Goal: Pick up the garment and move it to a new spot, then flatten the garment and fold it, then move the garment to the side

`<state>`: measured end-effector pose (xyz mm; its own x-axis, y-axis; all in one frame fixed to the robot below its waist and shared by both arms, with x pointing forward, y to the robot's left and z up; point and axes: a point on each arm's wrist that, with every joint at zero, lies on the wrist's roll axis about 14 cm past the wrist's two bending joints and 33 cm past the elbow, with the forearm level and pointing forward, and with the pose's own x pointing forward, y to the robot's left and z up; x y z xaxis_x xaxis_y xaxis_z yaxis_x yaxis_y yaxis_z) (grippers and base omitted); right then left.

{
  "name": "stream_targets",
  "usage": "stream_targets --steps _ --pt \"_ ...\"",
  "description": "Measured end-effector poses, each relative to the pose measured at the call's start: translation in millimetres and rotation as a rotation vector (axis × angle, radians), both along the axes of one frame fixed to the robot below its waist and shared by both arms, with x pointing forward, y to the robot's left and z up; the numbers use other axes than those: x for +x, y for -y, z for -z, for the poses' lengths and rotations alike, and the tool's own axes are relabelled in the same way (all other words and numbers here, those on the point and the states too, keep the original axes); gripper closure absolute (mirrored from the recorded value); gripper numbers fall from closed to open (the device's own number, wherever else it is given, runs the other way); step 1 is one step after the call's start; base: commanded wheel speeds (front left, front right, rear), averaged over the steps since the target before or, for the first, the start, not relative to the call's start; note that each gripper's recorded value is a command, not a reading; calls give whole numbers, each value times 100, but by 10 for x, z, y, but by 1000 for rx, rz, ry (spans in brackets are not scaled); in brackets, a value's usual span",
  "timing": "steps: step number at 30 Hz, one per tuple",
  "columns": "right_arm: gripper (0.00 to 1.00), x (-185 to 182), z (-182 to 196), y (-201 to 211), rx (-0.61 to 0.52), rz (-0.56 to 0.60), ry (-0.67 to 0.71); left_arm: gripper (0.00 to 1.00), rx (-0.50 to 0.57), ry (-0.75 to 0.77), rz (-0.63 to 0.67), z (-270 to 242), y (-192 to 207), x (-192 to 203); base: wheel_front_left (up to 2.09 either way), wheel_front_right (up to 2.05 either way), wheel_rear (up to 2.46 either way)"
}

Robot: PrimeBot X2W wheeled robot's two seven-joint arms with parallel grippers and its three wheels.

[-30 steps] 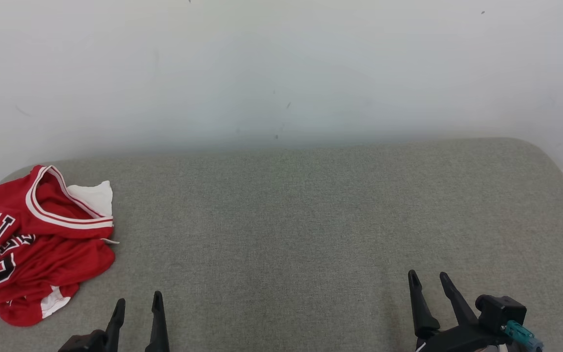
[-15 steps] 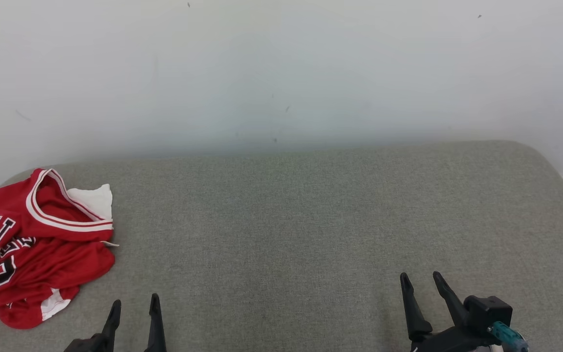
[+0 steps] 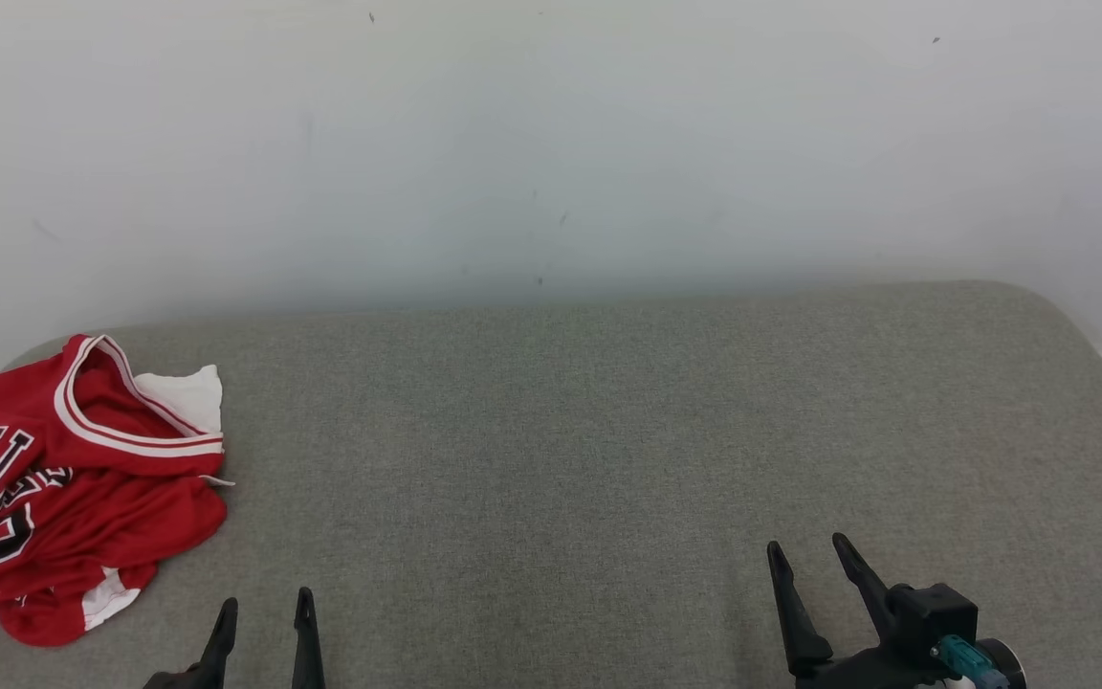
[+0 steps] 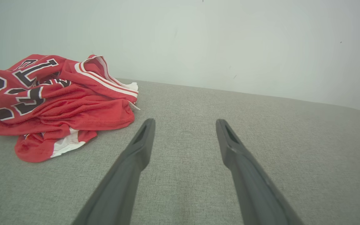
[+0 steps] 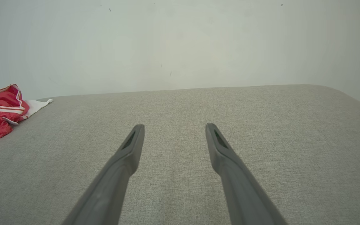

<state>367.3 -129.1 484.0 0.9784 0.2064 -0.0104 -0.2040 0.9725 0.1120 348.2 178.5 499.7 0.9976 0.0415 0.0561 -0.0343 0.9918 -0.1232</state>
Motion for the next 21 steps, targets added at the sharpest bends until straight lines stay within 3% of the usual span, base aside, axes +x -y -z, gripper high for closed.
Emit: stream_targets --steps 21 --pt "0 3 -17 -101 -3 -30 6 0 -22 13 -35 -29 -93 -86 0 0 0"
